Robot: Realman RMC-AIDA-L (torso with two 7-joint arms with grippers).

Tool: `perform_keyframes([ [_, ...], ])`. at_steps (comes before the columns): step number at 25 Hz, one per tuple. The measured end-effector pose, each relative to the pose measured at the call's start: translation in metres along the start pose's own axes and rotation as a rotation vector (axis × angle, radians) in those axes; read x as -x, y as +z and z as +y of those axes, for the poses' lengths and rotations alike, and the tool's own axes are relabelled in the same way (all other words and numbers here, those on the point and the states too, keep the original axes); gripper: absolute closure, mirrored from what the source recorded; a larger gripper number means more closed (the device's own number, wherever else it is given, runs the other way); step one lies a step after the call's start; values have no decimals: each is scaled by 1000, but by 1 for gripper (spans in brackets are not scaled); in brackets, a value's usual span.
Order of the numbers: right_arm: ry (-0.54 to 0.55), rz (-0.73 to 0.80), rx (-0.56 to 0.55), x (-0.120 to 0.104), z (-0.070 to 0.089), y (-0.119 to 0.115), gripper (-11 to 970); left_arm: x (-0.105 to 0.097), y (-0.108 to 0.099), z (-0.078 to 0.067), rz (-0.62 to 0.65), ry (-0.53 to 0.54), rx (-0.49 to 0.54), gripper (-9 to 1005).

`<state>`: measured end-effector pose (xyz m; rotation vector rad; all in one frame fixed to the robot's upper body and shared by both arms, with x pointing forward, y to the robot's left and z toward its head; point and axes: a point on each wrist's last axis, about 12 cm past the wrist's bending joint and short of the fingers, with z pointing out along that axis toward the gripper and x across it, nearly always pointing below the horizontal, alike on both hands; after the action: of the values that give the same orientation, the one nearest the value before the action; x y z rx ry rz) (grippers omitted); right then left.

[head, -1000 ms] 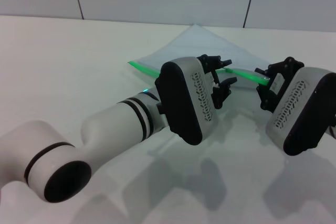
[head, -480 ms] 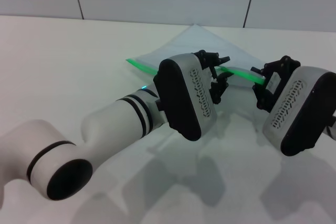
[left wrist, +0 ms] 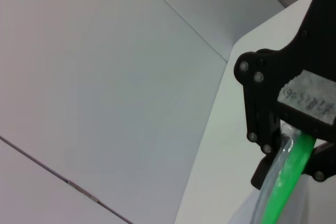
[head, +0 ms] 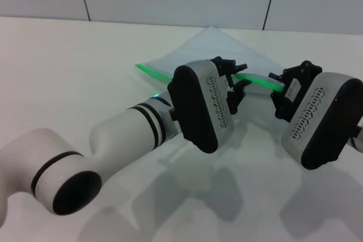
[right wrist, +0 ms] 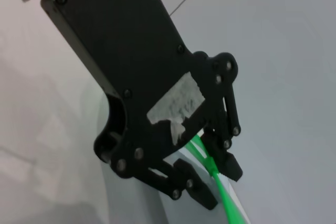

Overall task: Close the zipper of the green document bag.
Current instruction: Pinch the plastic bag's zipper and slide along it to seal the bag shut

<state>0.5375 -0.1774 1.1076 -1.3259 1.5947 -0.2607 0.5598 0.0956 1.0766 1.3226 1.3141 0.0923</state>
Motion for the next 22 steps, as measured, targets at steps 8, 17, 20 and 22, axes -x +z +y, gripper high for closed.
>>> perform_keyframes([
  [8,1,3,4,-1,1,0,833,0,0,0,-5,-2,6,764],
  [17,1,4,3,-1,1,1,829,2,-1,1,-20,-10,26,878],
  [20,1,4,3,-1,1,1,827,2,-1,1,-20,-12,26,882],
  [22,0,3,3,-1,1,1,826,2,-1,1,-21,-11,26,885],
])
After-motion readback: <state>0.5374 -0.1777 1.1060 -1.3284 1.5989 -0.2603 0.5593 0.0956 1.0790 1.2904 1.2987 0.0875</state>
